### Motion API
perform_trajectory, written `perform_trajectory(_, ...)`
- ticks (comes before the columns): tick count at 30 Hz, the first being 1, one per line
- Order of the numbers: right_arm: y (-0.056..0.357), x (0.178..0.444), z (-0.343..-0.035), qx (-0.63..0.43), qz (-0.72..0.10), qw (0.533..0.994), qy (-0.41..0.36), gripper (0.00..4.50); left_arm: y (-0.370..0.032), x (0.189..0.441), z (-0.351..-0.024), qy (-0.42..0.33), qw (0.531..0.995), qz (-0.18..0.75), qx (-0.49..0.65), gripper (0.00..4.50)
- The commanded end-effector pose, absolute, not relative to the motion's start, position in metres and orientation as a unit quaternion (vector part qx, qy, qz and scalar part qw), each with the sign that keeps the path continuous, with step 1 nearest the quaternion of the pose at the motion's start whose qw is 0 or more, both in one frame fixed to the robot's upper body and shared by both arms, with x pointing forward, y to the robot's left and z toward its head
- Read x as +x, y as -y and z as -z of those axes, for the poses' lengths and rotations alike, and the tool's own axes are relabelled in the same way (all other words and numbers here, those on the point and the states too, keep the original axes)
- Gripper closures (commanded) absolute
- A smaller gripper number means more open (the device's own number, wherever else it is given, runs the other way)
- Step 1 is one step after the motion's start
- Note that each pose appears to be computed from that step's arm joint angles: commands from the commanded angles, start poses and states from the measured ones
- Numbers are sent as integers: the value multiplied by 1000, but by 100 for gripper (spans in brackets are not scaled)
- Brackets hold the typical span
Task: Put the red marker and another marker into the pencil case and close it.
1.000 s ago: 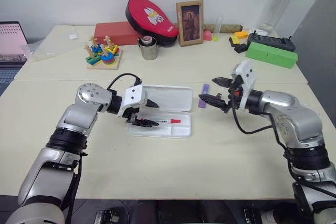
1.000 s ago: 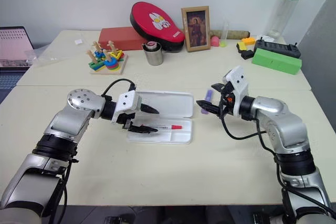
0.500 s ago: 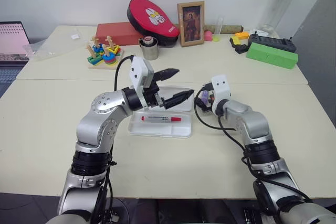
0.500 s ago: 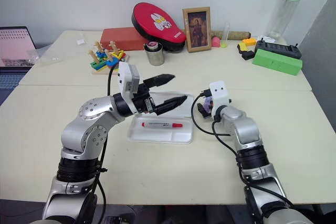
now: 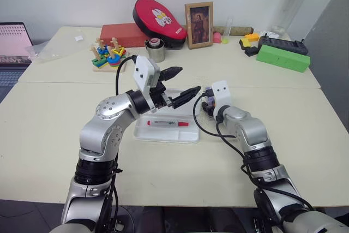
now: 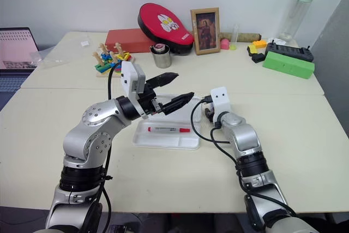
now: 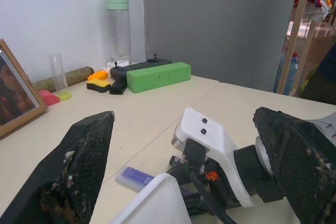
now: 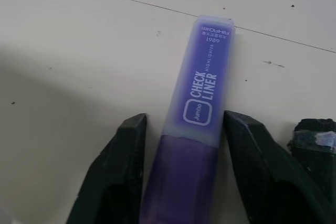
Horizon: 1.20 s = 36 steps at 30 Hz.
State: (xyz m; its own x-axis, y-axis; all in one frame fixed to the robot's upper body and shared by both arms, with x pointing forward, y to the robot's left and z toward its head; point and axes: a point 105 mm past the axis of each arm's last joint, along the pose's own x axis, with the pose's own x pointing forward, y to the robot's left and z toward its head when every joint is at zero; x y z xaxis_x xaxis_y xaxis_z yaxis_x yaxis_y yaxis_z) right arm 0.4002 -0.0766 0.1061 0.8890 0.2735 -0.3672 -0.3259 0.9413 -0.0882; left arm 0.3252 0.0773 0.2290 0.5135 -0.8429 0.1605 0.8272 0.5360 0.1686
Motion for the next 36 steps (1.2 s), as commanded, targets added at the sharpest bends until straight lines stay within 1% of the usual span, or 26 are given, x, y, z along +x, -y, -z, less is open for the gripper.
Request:
perform_trajectory(1,93,401,-98,-75,-126,969,-198,329,-74,320,-245,143,862,483,48,0)
perform_trajectory(2,95,401,-100,-73,-123,970,-194,339,-75,320,-245,144,863,481,48,0)
perform_trajectory(3,96,402,-101,-72,-121,971,-191,339,-75,320,-245,145,864,480,48,0)
perform_trajectory(6,100,408,-122,-36,-110,981,-154,339,-82,323,-246,147,871,467,48,0)
perform_trajectory(8,105,411,-134,-51,-107,984,-130,339,-86,324,-247,147,873,463,49,0)
perform_trajectory(11,111,416,-166,-24,-115,991,-69,339,-94,322,-249,146,875,459,54,0)
perform_trajectory(12,108,416,-185,-20,-145,989,-30,339,-101,320,-249,144,875,458,56,0)
perform_trajectory(13,105,414,-196,-21,-167,986,-5,339,-105,318,-249,142,876,458,58,0)
perform_trajectory(15,91,401,-231,-23,-252,965,75,339,-118,303,-243,123,868,475,77,0)
perform_trajectory(16,86,396,-241,-21,-280,955,98,339,-122,298,-241,116,865,482,83,0)
perform_trajectory(18,64,363,-268,14,-408,903,134,339,-146,283,-224,73,868,477,121,0)
perform_trajectory(19,52,347,-272,15,-468,874,130,339,-161,276,-214,47,871,468,143,0)
perform_trajectory(20,44,335,-272,4,-510,852,122,339,-172,270,-206,25,873,460,160,0)
perform_trajectory(21,36,327,-264,-19,-539,836,103,339,-181,266,-199,6,874,454,173,0)
perform_trajectory(23,18,310,-237,-79,-596,797,53,339,-202,256,-188,-30,879,436,194,0)
perform_trajectory(25,1,300,-215,-105,-633,767,12,339,-219,244,-181,-59,883,419,204,0)
perform_trajectory(27,-13,300,-193,-134,-640,756,-21,339,-228,232,-177,-79,886,410,200,0)
perform_trajectory(31,-33,305,-150,-201,-638,740,-73,339,-231,213,-169,-97,894,395,186,0)
perform_trajectory(33,-41,307,-139,-210,-637,737,-86,339,-231,206,-166,-101,899,386,177,0)
perform_trajectory(36,-48,311,-131,-220,-635,735,-94,339,-229,199,-162,-106,903,380,169,0)
